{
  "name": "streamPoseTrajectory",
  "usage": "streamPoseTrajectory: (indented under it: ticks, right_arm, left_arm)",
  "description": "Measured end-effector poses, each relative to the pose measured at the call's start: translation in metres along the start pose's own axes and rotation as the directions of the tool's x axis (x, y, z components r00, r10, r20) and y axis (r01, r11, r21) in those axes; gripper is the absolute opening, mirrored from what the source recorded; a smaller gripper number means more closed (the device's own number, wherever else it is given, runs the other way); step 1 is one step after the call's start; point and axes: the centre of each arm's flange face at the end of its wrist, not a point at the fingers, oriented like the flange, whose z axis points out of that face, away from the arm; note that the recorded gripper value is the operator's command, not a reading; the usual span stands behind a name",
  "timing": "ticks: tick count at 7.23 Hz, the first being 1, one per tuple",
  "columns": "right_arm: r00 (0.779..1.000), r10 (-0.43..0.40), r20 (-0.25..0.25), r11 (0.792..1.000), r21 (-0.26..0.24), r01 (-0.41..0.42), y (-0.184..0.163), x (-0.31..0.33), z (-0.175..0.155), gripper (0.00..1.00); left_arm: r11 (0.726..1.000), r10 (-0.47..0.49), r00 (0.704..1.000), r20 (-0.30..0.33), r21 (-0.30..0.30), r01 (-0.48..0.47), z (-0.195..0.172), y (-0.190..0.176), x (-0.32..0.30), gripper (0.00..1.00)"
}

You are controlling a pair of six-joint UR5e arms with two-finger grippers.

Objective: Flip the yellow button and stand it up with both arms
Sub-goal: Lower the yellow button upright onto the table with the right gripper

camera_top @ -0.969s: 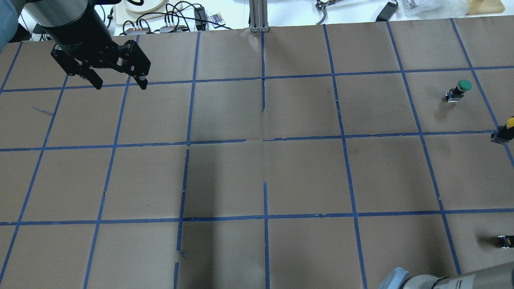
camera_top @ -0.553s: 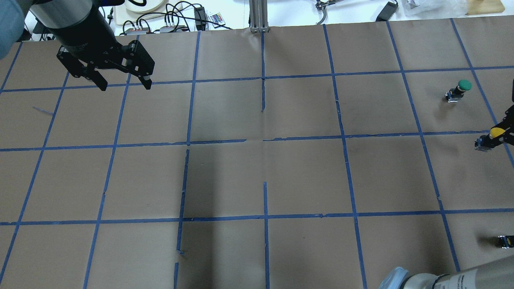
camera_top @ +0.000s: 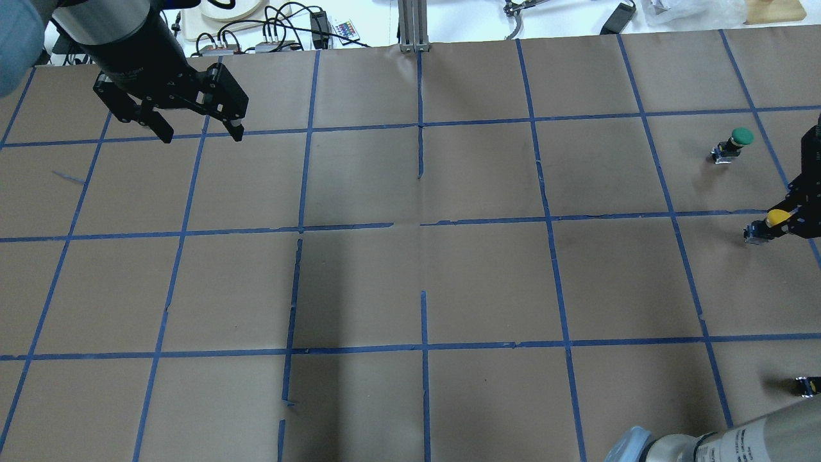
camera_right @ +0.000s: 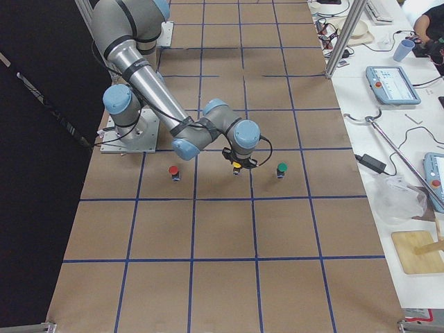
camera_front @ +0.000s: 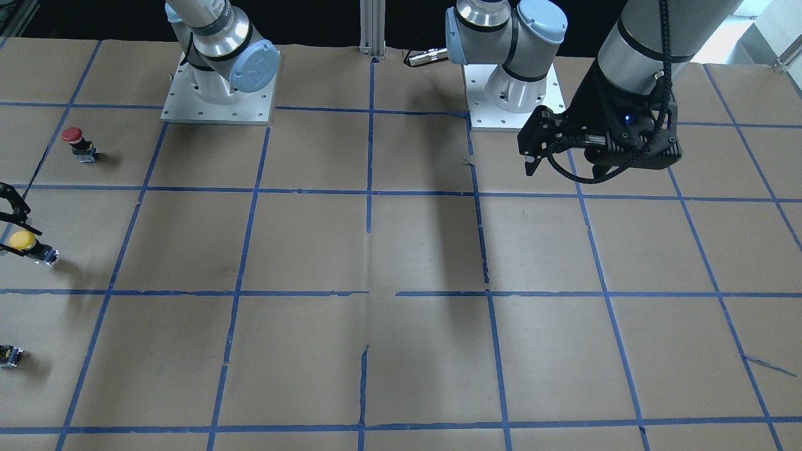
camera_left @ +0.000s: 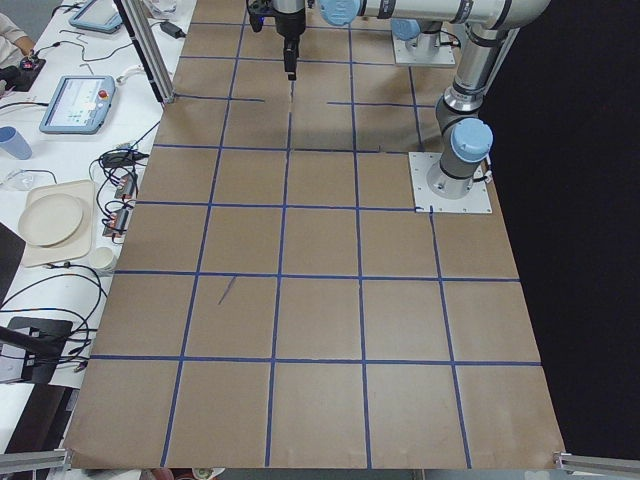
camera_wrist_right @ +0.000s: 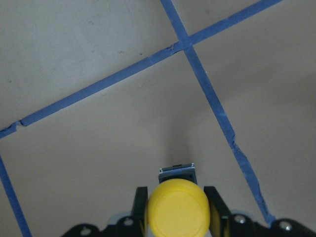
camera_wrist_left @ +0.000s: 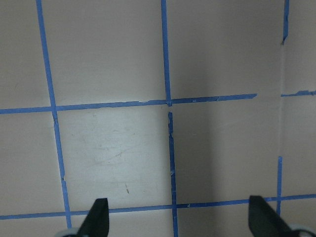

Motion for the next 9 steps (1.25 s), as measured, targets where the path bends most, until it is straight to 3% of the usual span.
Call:
streamPoseTrajectory:
  ticks: [2,5,6,7,8,9]
  right_arm:
    - [0.999,-0.035,0.005,0.999,0.002,0.035,0.0019,0.0026,0.0062,0.04]
    - [0.999,-0.051,0.005,0.999,0.002,0.051,0.0021,0.0032,0.006,0.27]
    - [0.999,-0.051,0.007,0.999,0.002,0.051,0.0023,0.0031,0.0072,0.44]
    - [0.999,-0.051,0.009,0.999,0.003,0.051,0.0023,0.0028,0.008,0.78]
    - [0.999,-0.051,0.01,0.999,0.004,0.051,0.0024,0.0027,0.0089,0.92]
    - [0.999,-0.05,0.01,0.999,0.005,0.05,0.0024,0.0028,0.0094,0.96]
  left_arm:
    - [1.0,0.001,1.0,0.002,0.004,-0.001,-0.001,0.0002,-0.0002,1.0]
    - [1.0,-0.003,1.0,0.003,0.005,0.003,-0.0015,0.0001,-0.0012,1.0]
    - [1.0,-0.004,1.0,0.003,0.007,0.004,-0.0021,0.0001,-0.0015,1.0]
    - [1.0,-0.004,1.0,0.002,0.007,0.004,-0.002,-0.0001,-0.0016,1.0]
    - [1.0,-0.005,1.0,0.002,0.006,0.005,-0.0015,-0.0002,-0.0017,1.0]
    - [1.0,-0.006,1.0,0.001,0.005,0.006,-0.0012,-0.0002,-0.0016,1.0]
